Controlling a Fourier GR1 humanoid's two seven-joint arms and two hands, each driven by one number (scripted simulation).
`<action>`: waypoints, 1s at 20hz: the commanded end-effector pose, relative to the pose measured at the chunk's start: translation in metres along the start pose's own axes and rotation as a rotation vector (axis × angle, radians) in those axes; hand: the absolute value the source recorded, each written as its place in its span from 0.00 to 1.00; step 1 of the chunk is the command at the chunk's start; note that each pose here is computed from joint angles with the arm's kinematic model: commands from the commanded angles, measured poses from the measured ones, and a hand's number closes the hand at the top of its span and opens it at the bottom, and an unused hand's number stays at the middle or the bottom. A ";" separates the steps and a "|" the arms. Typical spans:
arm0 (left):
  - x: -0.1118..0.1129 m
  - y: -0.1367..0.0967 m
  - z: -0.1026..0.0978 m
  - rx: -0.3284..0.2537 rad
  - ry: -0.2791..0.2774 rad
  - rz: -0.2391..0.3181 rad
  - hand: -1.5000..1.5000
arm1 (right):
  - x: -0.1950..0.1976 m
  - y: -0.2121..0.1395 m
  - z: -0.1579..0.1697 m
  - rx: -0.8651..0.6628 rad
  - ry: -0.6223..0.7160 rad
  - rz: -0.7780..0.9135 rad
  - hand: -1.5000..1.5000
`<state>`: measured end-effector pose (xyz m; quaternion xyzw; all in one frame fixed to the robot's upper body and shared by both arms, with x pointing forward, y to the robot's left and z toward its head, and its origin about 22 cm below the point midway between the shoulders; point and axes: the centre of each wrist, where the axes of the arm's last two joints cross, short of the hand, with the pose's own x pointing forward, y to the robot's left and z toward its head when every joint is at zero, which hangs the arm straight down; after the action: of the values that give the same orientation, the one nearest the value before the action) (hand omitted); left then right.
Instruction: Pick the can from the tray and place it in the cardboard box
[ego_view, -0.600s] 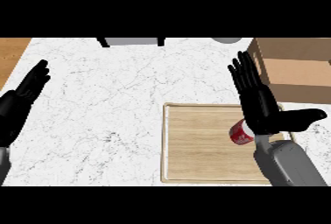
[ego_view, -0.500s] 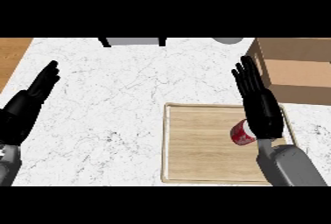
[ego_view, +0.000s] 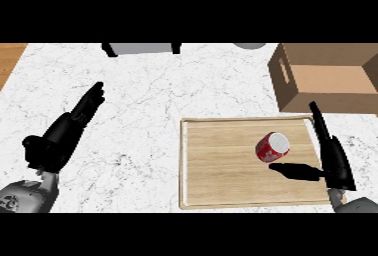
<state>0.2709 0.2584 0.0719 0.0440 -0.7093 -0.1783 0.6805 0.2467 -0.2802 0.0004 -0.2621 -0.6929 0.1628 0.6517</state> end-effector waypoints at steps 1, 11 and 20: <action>-0.008 -0.022 0.000 -0.057 0.014 0.035 0.50 | -0.037 -0.023 0.027 0.008 -0.079 0.429 0.00; -0.015 -0.036 0.002 -0.070 -0.003 0.051 0.50 | 0.048 -0.056 0.061 0.078 -0.019 0.674 0.00; -0.020 -0.044 -0.016 -0.101 -0.027 0.053 0.50 | 0.161 -0.056 0.096 0.238 0.176 0.631 0.00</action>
<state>0.2727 0.2195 0.0443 -0.0052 -0.7079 -0.1936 0.6793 0.1577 -0.2428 0.1215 -0.4012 -0.5220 0.4120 0.6300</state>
